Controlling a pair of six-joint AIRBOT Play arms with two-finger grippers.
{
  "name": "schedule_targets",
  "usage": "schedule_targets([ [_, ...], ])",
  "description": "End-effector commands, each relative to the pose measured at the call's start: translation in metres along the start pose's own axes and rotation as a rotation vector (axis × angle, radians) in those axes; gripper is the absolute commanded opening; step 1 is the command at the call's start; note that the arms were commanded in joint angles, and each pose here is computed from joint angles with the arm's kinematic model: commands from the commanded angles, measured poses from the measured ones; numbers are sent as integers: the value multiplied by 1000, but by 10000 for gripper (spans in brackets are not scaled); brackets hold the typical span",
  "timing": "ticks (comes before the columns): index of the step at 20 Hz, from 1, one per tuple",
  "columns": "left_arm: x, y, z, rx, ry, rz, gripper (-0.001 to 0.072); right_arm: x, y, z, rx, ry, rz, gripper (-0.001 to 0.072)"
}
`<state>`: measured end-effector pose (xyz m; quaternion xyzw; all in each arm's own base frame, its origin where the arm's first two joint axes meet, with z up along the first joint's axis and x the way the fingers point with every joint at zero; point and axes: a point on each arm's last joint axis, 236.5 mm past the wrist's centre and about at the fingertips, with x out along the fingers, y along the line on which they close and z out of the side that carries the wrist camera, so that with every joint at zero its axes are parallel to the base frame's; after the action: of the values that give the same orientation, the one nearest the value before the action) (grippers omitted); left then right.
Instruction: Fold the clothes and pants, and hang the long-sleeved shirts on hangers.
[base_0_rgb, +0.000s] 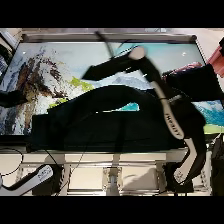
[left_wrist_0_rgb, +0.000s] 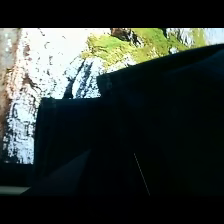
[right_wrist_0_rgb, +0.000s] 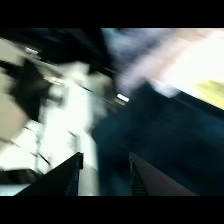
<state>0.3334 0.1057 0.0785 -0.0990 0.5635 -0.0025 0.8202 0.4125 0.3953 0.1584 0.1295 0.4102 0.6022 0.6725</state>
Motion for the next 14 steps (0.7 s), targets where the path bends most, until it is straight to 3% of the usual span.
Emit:
schedule_targets([
  [1,47,5,-8,-41,123,-37,308,-116,-68,-66,177,233,-221,201],
  [2,65,9,-14,-60,176,-53,308,-146,-87,-85,258,279,-287,94],
  [4,98,11,-29,-91,278,-98,309,-199,-128,-112,419,304,-461,88],
  [5,111,7,-36,-102,322,-135,340,-222,-145,-122,488,295,-541,59],
  [6,125,3,-42,-104,363,-178,460,-244,-159,-130,552,281,-610,24],
  [9,153,5,-54,-115,425,-212,480,-274,-173,-142,630,256,-677,24],
  [14,174,-7,-32,-85,322,-291,479,-277,-179,-137,621,223,-694,38],
])
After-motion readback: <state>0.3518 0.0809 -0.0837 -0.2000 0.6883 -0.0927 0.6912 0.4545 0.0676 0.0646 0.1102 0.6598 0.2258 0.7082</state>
